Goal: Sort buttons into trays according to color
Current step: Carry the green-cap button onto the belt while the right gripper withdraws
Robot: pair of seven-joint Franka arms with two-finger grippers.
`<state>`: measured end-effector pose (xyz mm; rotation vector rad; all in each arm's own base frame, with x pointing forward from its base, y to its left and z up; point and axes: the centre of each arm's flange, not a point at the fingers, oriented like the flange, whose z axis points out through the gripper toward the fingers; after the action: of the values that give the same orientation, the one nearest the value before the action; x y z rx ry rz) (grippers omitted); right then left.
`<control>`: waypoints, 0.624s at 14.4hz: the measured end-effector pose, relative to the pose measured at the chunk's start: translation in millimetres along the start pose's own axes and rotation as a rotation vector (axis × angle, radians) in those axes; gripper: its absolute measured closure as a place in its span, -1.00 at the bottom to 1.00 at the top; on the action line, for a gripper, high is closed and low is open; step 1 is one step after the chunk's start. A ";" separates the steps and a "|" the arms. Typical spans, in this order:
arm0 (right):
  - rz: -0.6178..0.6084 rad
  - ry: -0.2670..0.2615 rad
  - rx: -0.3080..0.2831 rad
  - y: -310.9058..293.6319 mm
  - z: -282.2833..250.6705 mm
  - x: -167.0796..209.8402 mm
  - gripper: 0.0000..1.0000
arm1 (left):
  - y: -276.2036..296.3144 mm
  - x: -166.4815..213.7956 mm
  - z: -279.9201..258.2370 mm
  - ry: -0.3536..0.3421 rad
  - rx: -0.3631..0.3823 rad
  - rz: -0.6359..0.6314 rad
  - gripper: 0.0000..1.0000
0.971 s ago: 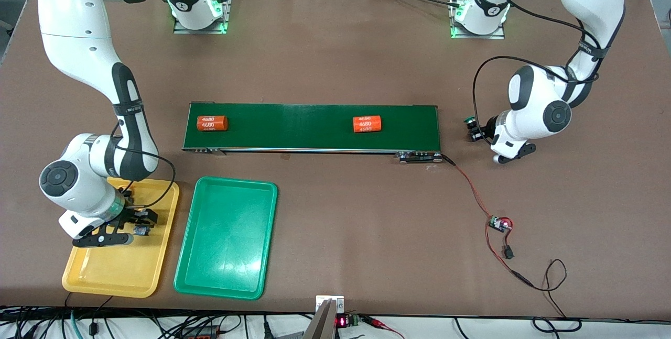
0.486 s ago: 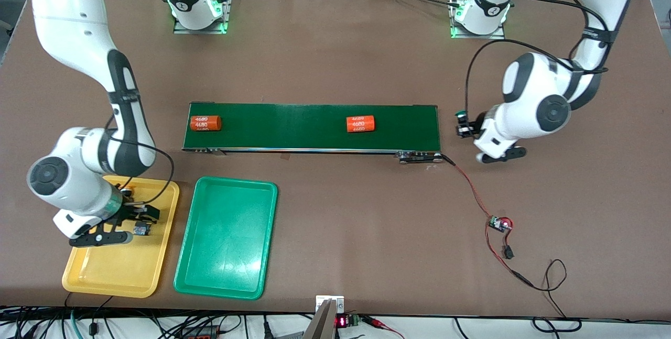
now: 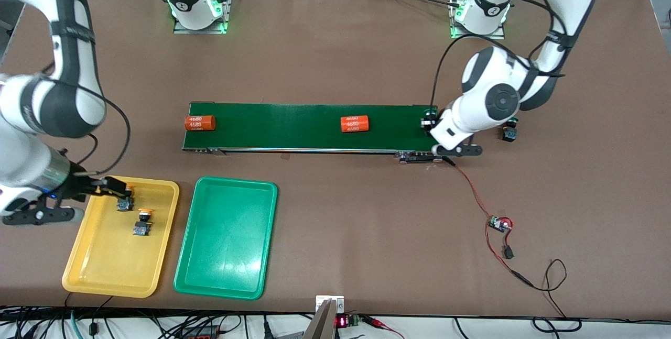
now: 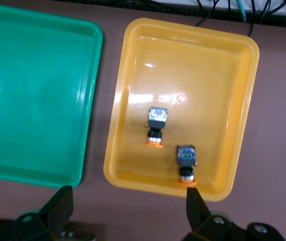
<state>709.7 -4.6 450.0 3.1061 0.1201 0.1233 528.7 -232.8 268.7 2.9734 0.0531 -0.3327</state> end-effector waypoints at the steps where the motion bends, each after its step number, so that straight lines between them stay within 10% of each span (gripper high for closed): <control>1: 0.001 -0.017 0.007 0.1 -12.4 -5.8 -1.00 | 6.4 0.3 7.4 0.007 -0.008 0.006 0.19; 3: 0.003 -0.061 0.021 0.8 -36.8 -19.7 -1.00 | 12.2 0.2 20.6 -0.001 -0.014 0.015 0.11; 9: 0.041 -0.172 0.057 28.2 -98.5 -65.1 -1.00 | 8.5 3.5 -20.4 0.015 0.002 0.001 -0.98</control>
<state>639.3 -35.1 543.9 3.1593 0.0556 -0.1492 537.0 -238.0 288.8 2.9777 0.0534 -0.3100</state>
